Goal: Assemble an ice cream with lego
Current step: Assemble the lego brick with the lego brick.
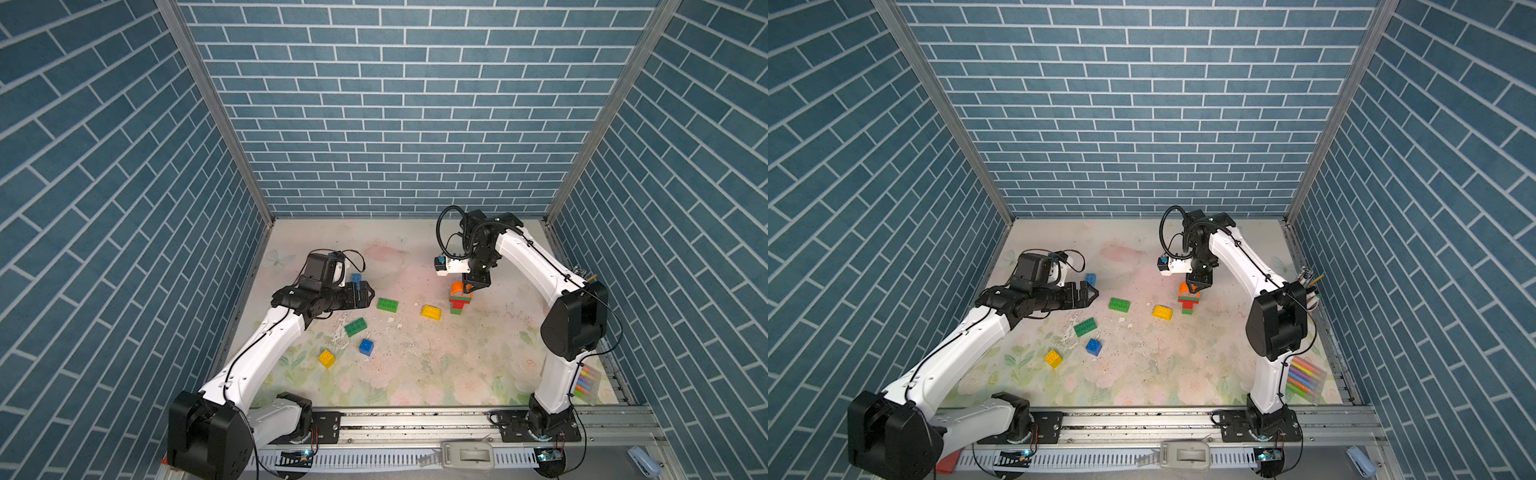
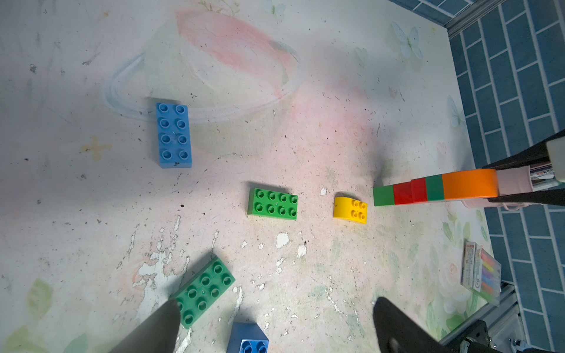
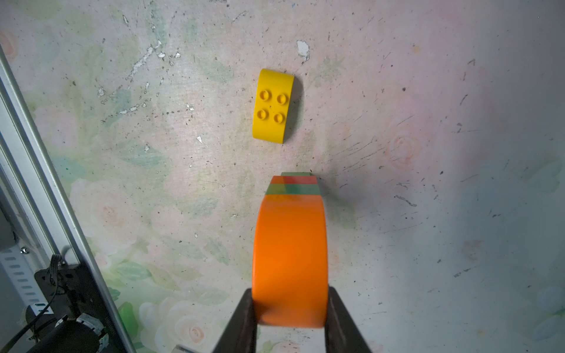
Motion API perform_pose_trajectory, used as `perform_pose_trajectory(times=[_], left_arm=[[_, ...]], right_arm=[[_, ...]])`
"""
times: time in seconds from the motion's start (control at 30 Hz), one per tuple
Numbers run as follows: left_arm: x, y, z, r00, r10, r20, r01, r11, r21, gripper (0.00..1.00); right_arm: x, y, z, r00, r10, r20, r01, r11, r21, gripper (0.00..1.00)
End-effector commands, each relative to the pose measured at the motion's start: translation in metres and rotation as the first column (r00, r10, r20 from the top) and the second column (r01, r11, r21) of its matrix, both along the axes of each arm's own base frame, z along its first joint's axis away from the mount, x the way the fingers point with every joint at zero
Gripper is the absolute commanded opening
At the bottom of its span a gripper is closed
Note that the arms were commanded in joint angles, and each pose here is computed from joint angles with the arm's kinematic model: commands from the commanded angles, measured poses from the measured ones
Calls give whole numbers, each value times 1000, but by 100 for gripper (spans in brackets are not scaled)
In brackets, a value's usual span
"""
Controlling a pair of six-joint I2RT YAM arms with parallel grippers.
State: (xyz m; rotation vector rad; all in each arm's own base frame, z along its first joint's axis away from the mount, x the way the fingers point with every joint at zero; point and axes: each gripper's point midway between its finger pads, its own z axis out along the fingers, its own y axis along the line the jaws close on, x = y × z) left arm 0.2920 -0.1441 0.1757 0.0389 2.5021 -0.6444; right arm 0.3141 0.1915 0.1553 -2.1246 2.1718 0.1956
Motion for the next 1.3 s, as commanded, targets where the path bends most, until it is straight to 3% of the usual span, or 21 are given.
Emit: perform_pose_trajectory(times=[0.0, 1.1, 1.2, 1.27], left_arm=[[3, 2, 14, 999, -2, 37, 1, 1000, 3, 100], [3, 3, 19, 999, -3, 50, 3, 1000, 8, 99], [4, 3, 19, 999, -4, 50, 4, 1000, 9, 100], [4, 3, 19, 999, -4, 51, 4, 1000, 9, 100]], right_arm=[[-24, -2, -48, 986, 19, -167, -32, 996, -79, 15], [-15, 3, -33, 994, 17, -105, -21, 999, -37, 49], [-13, 4, -31, 996, 18, -87, -20, 999, -33, 56], [-11, 5, -27, 997, 17, -74, -19, 999, -27, 70]])
